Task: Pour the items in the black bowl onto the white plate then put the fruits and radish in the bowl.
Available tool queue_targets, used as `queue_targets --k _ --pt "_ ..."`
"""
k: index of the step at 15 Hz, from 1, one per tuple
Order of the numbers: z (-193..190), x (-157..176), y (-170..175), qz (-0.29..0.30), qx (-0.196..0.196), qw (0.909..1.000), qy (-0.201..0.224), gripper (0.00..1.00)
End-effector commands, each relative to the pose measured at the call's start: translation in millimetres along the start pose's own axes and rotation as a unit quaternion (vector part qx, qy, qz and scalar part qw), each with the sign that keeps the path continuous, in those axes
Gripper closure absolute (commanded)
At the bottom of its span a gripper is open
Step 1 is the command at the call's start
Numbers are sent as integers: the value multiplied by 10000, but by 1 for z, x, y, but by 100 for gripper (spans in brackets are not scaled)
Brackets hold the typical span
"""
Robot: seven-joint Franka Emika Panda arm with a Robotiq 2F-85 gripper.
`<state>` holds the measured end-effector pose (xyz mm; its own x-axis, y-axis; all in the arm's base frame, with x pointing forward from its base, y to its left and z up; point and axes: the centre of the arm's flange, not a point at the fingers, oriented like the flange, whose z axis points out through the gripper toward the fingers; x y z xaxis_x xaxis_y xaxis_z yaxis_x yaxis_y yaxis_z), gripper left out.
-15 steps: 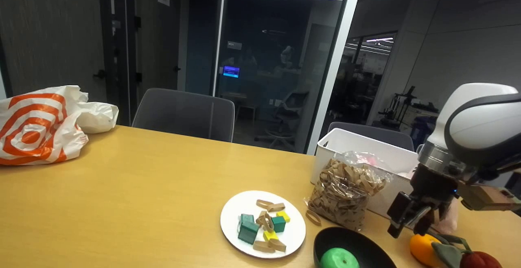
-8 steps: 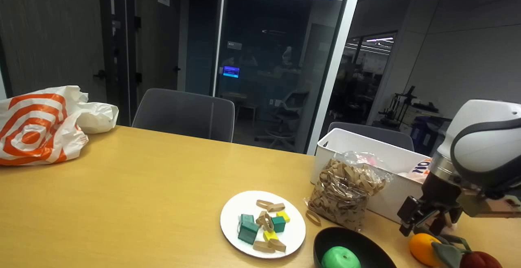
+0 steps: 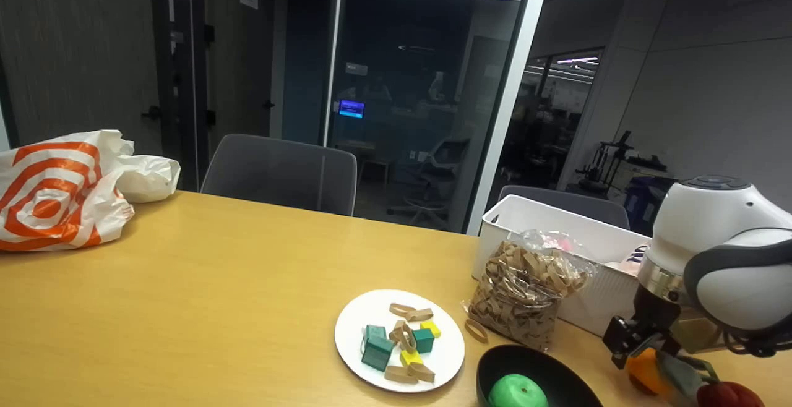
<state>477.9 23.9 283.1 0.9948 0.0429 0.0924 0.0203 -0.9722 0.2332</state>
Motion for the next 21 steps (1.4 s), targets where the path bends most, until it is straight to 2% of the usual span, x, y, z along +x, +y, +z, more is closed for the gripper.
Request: queue_targets --k 1,5,9,13,16,18,21 --pt "8 7 2 178 -181 9997 -40 25" --pt "2 4 -2 216 -104 9997 -25 57" --pt "-33 -8 2 97 375 9992 126 58" --pt "-69 -16 15 -185 1151 9929 244 58" --pt "-89 -23 17 -514 1821 9817 234 58" --pt "-102 -28 15 -916 2272 9695 117 58" --pt "-108 -39 -5 -1605 2526 9541 -104 58"
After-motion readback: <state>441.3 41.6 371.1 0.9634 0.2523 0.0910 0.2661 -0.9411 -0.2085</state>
